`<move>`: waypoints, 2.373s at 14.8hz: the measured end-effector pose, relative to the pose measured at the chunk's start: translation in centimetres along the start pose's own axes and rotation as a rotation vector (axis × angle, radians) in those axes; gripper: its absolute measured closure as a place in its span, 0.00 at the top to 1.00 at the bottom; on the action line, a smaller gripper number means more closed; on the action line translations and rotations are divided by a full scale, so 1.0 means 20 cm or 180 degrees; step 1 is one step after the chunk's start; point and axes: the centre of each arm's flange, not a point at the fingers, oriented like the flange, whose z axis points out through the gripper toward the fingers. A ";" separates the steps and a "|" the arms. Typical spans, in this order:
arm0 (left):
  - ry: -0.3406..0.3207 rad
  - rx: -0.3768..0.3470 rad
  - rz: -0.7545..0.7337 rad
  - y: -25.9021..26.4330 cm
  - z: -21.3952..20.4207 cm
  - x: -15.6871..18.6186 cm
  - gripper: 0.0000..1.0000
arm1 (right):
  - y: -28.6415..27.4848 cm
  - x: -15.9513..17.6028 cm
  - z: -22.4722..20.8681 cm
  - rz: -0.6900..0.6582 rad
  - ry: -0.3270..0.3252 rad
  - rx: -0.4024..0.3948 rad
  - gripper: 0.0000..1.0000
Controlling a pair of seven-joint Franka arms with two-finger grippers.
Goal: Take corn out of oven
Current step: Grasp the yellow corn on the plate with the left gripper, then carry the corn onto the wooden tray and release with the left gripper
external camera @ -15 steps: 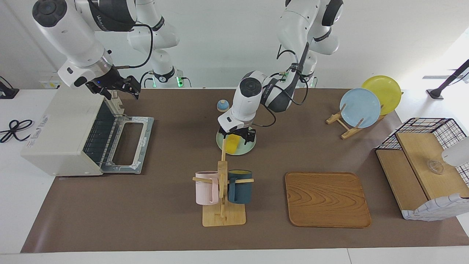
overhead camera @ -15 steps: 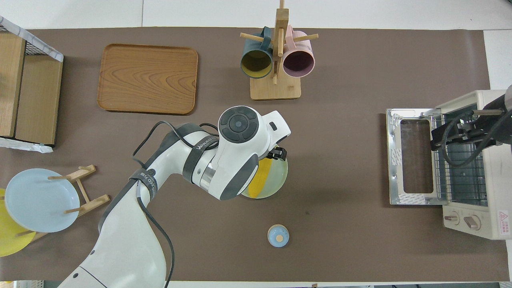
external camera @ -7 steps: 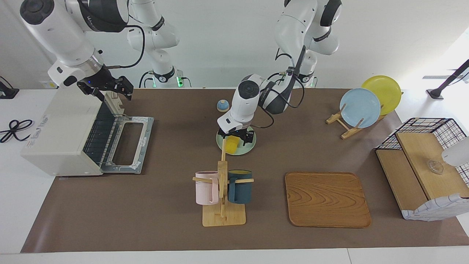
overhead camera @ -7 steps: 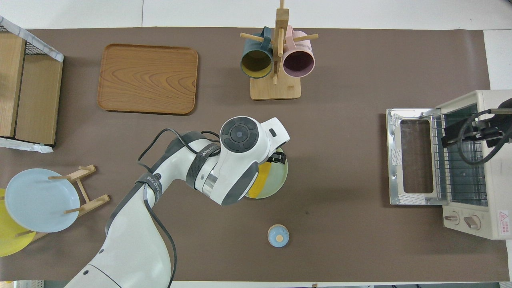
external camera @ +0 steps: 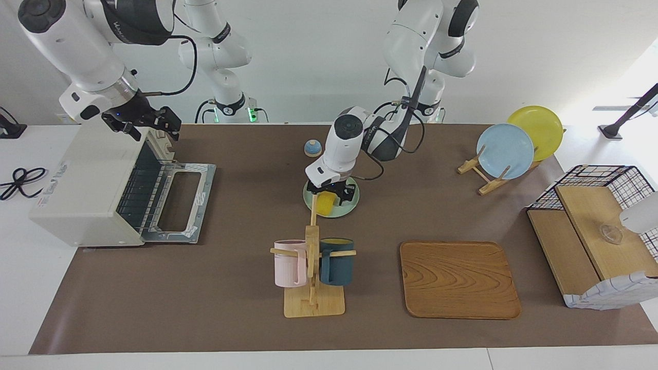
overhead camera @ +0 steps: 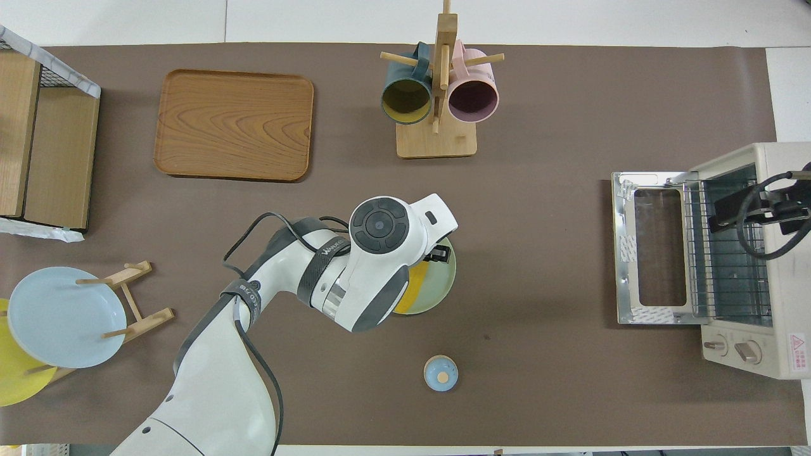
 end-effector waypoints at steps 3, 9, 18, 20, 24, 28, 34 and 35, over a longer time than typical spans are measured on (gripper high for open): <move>0.0023 -0.0003 -0.0010 -0.01 -0.02 0.01 0.59 | 0.00 0.00 -0.01 -0.0003 0.0009 0.0000 1.00; 0.0020 0.0005 -0.0067 -0.05 -0.06 0.06 0.55 | -0.03 -0.01 -0.03 -0.0036 0.0060 -0.0003 1.00; 0.0078 -0.0011 -0.0427 -0.36 -0.45 0.28 0.55 | -0.03 -0.01 -0.03 -0.0033 0.0062 -0.0003 1.00; 0.0128 0.0007 -0.0585 -0.59 -0.54 0.38 0.55 | -0.03 -0.01 -0.03 -0.0035 0.0062 -0.0003 1.00; 0.0201 0.0078 -0.0774 -1.07 -0.57 0.54 0.55 | -0.03 -0.01 -0.03 -0.0038 0.0061 -0.0003 1.00; 0.0290 0.0120 -0.0896 -1.49 -0.57 0.77 0.55 | -0.06 -0.01 0.01 -0.0074 0.0040 0.0001 0.90; 0.0385 0.0140 -0.0773 -1.83 -0.46 0.90 0.55 | -0.27 -0.20 0.69 -0.0298 0.0101 0.0037 0.26; 0.0414 0.0144 -0.0766 -1.86 -0.41 0.91 0.55 | -0.26 -0.24 0.77 -0.0203 0.0047 0.0044 0.15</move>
